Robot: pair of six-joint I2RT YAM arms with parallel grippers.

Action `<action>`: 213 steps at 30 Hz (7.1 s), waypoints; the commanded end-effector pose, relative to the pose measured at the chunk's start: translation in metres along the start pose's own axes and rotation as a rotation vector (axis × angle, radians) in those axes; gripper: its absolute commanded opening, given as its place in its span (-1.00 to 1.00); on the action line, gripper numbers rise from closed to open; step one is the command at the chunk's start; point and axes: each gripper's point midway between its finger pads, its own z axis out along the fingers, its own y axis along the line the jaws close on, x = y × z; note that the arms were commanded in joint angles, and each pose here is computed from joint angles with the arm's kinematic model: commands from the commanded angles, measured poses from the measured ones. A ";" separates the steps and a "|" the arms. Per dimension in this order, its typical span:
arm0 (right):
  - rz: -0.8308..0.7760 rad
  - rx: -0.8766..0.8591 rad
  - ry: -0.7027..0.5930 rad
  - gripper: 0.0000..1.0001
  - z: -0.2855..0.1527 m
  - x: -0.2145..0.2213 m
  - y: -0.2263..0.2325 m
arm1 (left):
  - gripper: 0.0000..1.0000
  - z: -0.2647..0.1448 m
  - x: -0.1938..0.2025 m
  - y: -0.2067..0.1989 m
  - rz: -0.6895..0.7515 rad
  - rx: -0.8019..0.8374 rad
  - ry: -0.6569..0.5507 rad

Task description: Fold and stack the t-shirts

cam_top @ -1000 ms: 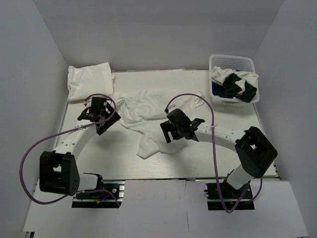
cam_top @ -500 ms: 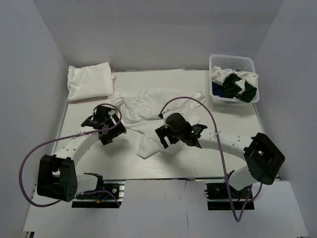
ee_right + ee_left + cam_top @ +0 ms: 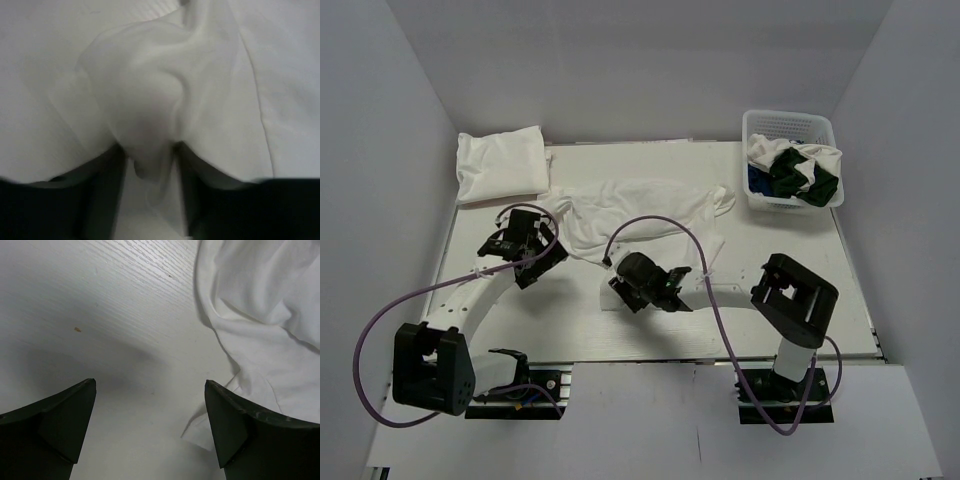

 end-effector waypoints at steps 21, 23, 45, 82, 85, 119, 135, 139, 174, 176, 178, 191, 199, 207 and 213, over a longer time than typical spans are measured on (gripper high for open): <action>0.712 0.852 -0.013 -1.00 -0.138 0.080 -0.205 | 0.98 0.025 -0.026 -0.005 -0.053 -0.109 -0.041; 0.705 0.813 0.017 -1.00 -0.126 0.079 -0.203 | 0.98 0.031 -0.021 0.004 -0.059 -0.145 -0.035; 0.715 0.759 -0.069 -1.00 -0.134 0.066 -0.212 | 0.30 0.122 -0.023 0.011 -0.053 -0.346 0.021; -0.002 0.201 -1.468 -1.00 -0.645 -0.161 -0.077 | -1.00 -0.484 -0.181 -0.056 -0.188 0.899 -1.137; -0.003 0.222 -1.511 -1.00 -0.665 -0.158 -0.076 | -1.00 -0.503 -0.176 -0.045 -0.203 0.921 -1.171; 0.496 0.336 -0.109 0.81 -0.074 -0.070 -0.255 | 0.48 0.046 -0.079 -0.056 -0.079 -0.091 -0.020; 0.620 -0.117 -0.056 0.81 -0.054 0.042 -0.111 | 0.56 0.079 -0.049 -0.107 0.067 0.148 0.083; 0.635 -0.065 0.052 0.81 -0.048 0.076 -0.111 | 0.56 0.101 -0.048 -0.113 0.079 0.124 0.131; 0.641 0.013 0.231 0.81 -0.055 0.131 -0.108 | 0.99 0.066 -0.233 -0.262 0.185 0.458 -0.381; 0.646 0.024 0.233 0.81 -0.055 0.132 -0.110 | 0.99 0.064 -0.208 -0.246 0.210 0.431 -0.323; 0.645 0.039 0.230 0.81 -0.055 0.132 -0.113 | 0.99 0.073 -0.193 -0.229 0.202 0.371 -0.265; 0.688 0.054 0.269 0.81 -0.051 0.148 -0.108 | 0.99 0.156 -0.115 -0.187 0.202 0.129 -0.019; 0.685 0.050 0.284 0.81 -0.051 0.151 -0.107 | 0.99 0.186 -0.117 -0.188 0.151 0.107 -0.050; 0.686 0.042 0.295 0.81 -0.052 0.154 -0.104 | 0.99 0.194 -0.183 -0.231 -0.021 0.206 -0.212; 0.688 0.043 0.307 0.81 -0.052 0.154 -0.104 | 0.99 0.201 -0.242 -0.284 -0.131 0.371 -0.411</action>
